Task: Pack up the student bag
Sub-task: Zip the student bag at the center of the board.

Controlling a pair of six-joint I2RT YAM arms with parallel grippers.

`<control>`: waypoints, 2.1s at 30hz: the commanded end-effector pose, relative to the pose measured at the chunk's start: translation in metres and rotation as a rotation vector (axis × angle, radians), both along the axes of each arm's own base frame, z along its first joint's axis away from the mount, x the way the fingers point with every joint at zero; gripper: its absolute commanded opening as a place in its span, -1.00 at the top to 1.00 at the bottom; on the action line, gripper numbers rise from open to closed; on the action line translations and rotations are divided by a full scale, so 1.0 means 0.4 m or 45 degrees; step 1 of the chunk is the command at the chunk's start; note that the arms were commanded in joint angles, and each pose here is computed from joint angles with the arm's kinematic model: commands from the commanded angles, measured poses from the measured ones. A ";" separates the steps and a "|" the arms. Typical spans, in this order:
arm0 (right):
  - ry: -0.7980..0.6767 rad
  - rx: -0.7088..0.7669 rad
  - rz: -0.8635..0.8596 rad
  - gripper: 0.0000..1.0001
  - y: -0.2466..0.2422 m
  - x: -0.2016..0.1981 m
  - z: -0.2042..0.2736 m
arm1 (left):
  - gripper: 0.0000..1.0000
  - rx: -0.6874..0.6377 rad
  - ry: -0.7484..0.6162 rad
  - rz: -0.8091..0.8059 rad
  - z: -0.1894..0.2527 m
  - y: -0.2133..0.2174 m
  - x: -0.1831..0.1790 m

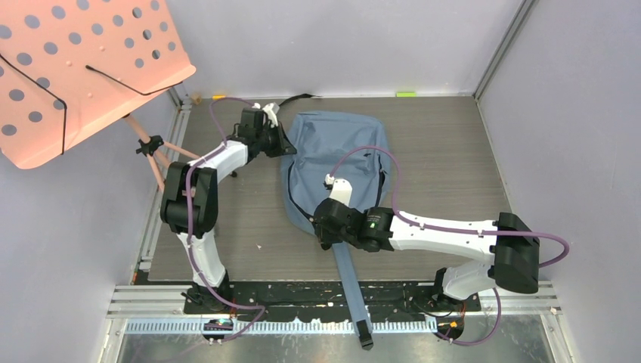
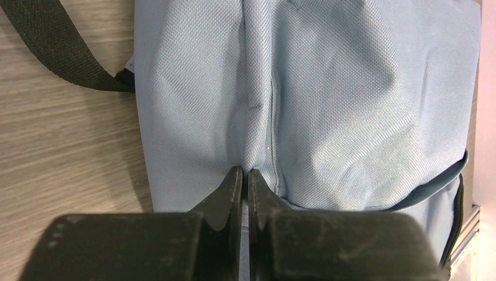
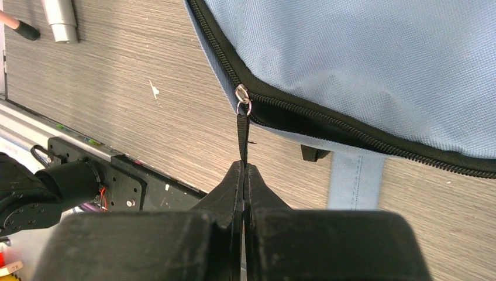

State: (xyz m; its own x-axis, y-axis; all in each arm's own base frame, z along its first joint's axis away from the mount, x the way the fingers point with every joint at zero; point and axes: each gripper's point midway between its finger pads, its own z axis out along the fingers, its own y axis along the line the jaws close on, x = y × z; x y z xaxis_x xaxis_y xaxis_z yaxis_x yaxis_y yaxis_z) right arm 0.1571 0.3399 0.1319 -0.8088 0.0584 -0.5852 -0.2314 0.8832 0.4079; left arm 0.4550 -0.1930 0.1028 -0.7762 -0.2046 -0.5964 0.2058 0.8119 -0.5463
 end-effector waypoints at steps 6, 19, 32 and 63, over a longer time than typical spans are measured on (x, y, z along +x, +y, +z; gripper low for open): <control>-0.045 0.010 0.012 0.99 0.006 0.002 0.027 | -0.21 0.001 -0.289 0.095 0.200 0.037 0.044; -0.061 0.008 0.040 0.99 0.034 0.011 0.020 | -0.52 -0.051 -0.034 0.248 0.134 0.106 -0.299; -0.038 0.014 0.073 0.99 0.063 0.008 0.003 | -0.34 -0.258 0.169 0.228 0.029 0.020 -0.507; -0.035 -0.042 0.021 0.99 0.021 0.009 -0.010 | 1.00 -0.266 0.185 0.176 0.011 0.002 -0.464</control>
State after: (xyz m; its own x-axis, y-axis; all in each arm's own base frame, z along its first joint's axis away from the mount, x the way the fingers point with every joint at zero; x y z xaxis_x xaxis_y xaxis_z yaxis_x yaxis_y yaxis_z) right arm 0.1586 0.3484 0.1105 -0.8099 -0.0033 -0.5865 -0.2619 0.8968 0.3566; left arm 0.2543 -0.1967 0.0919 -0.8244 -0.4333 -0.3642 -0.0376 0.6840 -0.7285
